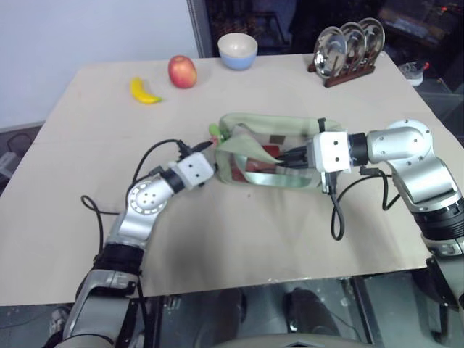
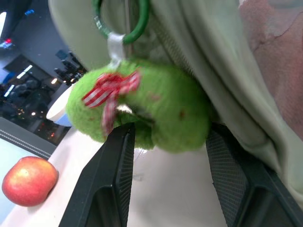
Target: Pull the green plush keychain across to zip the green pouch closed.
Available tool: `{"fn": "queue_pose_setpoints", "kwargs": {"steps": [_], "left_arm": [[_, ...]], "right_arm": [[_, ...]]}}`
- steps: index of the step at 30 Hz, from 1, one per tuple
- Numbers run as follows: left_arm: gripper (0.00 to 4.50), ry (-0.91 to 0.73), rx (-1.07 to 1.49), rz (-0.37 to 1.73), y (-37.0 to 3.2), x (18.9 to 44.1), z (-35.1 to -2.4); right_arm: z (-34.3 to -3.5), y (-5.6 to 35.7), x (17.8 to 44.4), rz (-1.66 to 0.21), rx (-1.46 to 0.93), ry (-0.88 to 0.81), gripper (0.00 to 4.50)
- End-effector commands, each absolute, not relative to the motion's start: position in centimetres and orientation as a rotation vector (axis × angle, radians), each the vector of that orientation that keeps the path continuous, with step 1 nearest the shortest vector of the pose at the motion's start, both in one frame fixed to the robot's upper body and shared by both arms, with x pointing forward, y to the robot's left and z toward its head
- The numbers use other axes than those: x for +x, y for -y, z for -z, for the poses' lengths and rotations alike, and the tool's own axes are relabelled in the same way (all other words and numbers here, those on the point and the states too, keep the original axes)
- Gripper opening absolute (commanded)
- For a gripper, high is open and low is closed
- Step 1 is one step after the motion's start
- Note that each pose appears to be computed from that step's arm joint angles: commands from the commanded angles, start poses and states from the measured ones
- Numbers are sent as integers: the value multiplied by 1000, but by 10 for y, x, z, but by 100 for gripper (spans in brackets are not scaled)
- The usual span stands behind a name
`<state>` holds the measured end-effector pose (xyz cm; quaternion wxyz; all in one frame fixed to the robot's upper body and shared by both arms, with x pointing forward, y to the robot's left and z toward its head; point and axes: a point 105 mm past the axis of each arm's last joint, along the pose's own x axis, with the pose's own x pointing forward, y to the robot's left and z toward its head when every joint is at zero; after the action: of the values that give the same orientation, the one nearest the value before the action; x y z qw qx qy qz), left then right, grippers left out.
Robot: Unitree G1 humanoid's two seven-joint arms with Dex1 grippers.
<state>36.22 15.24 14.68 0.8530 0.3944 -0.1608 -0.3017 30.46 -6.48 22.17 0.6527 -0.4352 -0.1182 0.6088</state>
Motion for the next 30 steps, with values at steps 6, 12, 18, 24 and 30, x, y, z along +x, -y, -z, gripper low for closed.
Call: {"fn": "queue_pose_setpoints", "kwargs": {"steps": [6, 12, 18, 24, 30], "left_arm": [[4, 420, 798, 577, -149, 353, -158], [4, 507, 936, 484, -172, 349, -190], [4, 658, 1181, 399, -175, 342, -225], [4, 741, 1313, 452, -157, 351, -249], [116, 805, 1344, 593, -134, 358, -268]], "right_arm": [[-238, 62, 311, -1312, -995, 340, 0], [-238, 57, 317, -1288, -979, 343, 0], [-238, 53, 325, -1266, -974, 337, 0], [-238, 47, 329, -1270, -975, 346, 0], [-238, 42, 330, -1277, -978, 360, 0]]}}
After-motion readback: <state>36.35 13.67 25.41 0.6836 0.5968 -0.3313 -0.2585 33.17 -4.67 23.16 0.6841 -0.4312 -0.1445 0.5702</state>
